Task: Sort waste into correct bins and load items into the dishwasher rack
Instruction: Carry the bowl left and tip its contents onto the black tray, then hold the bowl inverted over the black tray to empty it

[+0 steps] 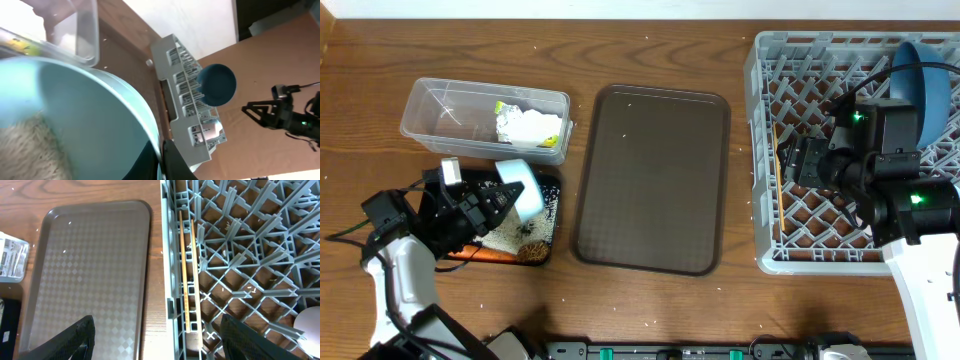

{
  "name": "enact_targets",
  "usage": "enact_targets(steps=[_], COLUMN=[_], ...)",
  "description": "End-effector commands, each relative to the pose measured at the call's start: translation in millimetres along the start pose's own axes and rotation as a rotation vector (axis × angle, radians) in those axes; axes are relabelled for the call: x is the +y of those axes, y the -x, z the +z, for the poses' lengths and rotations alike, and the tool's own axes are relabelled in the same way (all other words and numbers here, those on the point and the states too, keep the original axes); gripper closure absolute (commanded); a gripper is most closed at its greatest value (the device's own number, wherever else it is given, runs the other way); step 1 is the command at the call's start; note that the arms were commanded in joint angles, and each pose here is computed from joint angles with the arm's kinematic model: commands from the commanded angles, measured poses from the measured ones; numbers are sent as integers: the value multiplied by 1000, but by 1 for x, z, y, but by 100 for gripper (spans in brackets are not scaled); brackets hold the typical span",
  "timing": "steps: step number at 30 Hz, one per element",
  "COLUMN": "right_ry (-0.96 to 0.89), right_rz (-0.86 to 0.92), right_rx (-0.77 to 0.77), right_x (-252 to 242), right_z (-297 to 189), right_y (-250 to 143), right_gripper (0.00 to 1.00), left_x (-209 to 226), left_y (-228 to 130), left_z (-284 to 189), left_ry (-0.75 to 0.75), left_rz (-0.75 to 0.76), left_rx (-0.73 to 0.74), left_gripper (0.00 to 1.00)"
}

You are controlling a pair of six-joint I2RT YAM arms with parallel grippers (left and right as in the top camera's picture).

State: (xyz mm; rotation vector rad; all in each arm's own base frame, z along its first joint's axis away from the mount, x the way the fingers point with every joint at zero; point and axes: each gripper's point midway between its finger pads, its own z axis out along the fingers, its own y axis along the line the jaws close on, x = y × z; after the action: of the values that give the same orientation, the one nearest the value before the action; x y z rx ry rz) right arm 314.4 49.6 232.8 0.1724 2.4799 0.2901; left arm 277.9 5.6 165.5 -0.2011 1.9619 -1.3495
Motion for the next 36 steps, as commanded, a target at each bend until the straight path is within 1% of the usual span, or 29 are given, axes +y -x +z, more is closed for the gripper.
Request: enact_targets(steps=[1, 3, 5, 7, 8, 9, 11, 13, 14, 17, 19, 21, 23, 24, 25, 27, 28, 29, 31, 34, 36], right_ry=[5, 5, 4, 4, 4, 4, 3, 3, 3, 4, 4, 4, 4, 4, 4, 4, 4, 5, 3, 3, 3], right_rz=[16, 16, 16, 16, 16, 17, 17, 17, 16, 17, 17, 17, 17, 17, 17, 17, 16, 16, 16, 17, 17], right_rx=[-12, -10, -8, -8, -8, -8, -5, -6, -6, -8, -8, -7, -8, -8, -8, -8, -9, -10, -6, -5, -5], right_x=[-1, -1, -1, -1, -1, -1, -1, -1, -1, -1, -1, -1, -1, -1, -1, -1, -1, -1, -1, -1, -1], right_z=[-3, -3, -3, -3, -3, -3, -3, -3, -3, -3, -4, -3, -3, -3, -3, -3, -3, -4, -4, -4, -4], right_y=[3, 3, 2, 2, 2, 2, 2, 2, 2, 2, 2, 2, 2, 2, 2, 2, 3, 3, 2, 2, 2], right_gripper=[26, 27, 26, 26, 26, 26, 26, 27, 26, 26, 27, 26, 26, 26, 26, 27, 27, 26, 27, 27, 26], left_x=[4, 7, 2, 6, 4, -4, 0, 0, 0, 16, 18, 13, 23, 23, 16, 16, 19, 16, 5, 10, 5], left_y=[1, 0, 2, 1, 2, 4, 1, 0, 0, -6, -8, -7, -13, -14, -13, -16, -19, -19, -15, -19, -16], left_z=[0, 0, 0, 1, 1, 0, 1, 1, 1, 2, 3, 3, 3, 4, 4, 5, 5, 5, 4, 5, 4], left_ry=[-15, -21, -62, -52, -72, -123, -99, -101, -102, -17, -16, -53, -5, -14, -54, -63, -46, -61, -124, -94, -124], left_rz=[17, 1, -12, 29, 6, -19, 20, -10, 5, 24, 10, -11, 26, -13, -41, 3, -4, -25, -43, 4, -5], left_rx=[-9, -8, -19, -16, -24, -41, -30, -28, -29, 7, 10, -1, 23, 21, 5, 7, 17, 11, -20, -7, -24], left_gripper=[94, 94, 94, 94, 94, 94, 93, 94, 94, 94, 94, 94, 94, 94, 94, 94, 94, 94, 94, 94, 94])
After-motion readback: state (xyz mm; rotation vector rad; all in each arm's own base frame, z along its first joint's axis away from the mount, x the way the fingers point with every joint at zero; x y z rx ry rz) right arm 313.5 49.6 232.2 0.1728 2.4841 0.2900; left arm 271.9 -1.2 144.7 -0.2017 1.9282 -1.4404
